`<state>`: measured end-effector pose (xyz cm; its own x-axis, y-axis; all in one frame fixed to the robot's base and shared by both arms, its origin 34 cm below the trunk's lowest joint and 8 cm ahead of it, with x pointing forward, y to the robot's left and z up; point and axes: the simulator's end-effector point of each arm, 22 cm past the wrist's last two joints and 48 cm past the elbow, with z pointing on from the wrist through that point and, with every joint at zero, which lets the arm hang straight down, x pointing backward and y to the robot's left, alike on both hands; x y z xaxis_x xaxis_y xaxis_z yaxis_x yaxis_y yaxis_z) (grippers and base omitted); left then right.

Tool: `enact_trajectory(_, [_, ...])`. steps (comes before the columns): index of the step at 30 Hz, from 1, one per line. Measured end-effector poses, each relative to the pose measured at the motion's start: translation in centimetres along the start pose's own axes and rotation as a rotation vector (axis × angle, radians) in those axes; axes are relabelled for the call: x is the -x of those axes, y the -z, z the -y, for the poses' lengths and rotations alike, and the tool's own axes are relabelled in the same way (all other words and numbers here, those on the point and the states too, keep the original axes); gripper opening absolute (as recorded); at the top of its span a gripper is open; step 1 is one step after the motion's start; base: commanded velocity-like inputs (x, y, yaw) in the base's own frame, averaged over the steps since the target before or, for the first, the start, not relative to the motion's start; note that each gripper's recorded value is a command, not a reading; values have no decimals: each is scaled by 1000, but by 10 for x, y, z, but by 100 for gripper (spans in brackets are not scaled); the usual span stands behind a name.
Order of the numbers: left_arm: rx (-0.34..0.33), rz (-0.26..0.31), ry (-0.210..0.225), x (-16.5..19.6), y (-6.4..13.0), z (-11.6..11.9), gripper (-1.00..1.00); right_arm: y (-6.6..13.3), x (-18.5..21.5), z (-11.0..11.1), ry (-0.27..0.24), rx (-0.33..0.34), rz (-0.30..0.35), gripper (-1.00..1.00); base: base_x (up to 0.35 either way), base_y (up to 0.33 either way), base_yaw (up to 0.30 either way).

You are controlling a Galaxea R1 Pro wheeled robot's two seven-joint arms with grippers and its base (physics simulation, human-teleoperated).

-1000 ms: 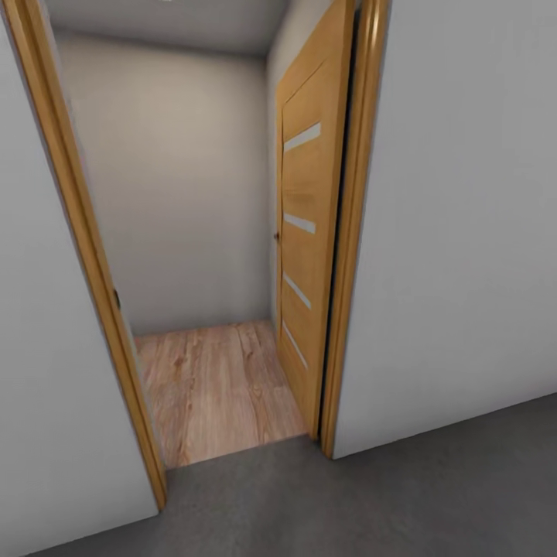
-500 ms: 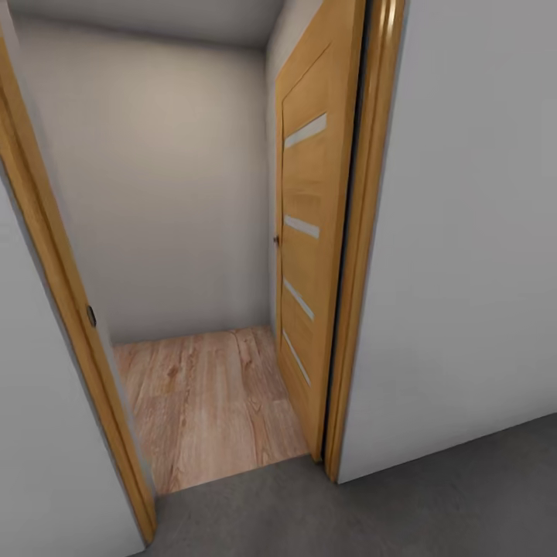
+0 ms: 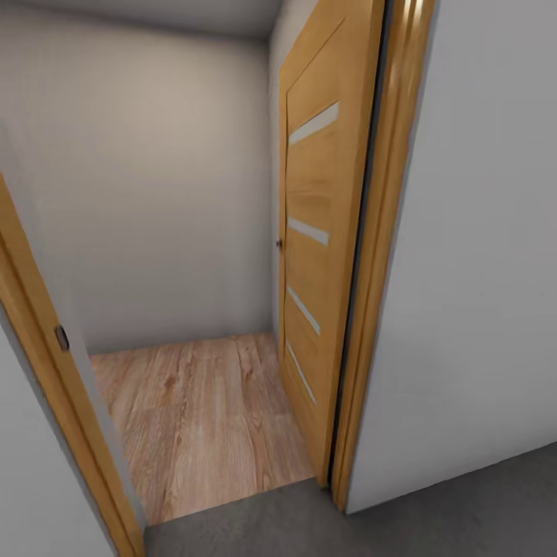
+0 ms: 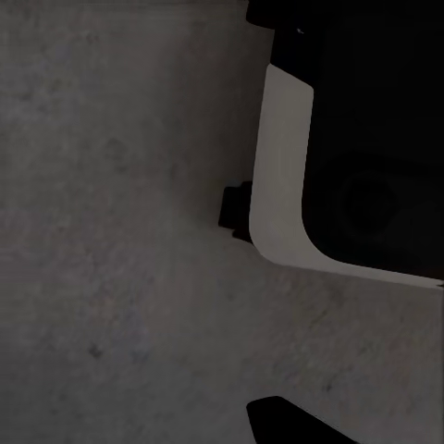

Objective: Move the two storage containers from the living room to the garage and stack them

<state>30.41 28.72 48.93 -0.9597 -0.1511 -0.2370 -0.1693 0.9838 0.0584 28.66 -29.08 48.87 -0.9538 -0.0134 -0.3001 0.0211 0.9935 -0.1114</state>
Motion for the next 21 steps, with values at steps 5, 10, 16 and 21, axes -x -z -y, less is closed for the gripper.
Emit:
enact_trajectory(5, [0, 0, 0, 0, 0, 0, 100, 0, 0, 1, -2, 0, 0, 100, 323, 0, 241])
enact_trajectory(10, [0, 0, 0, 0, 0, 0, 100, 0, -1, 1, -4, -2, -1, 100, 323, 0, 268])
enact_trajectory(16, [0, 0, 0, 0, 0, 0, 100, 0, 0, 1, -6, -2, 1, 100, 323, 0, 225])
enact_trajectory(21, [-1, 4, 0, 1, 0, 1, 100, 0, 0, 2, -10, -5, 2, 100, 261, -14, 36])
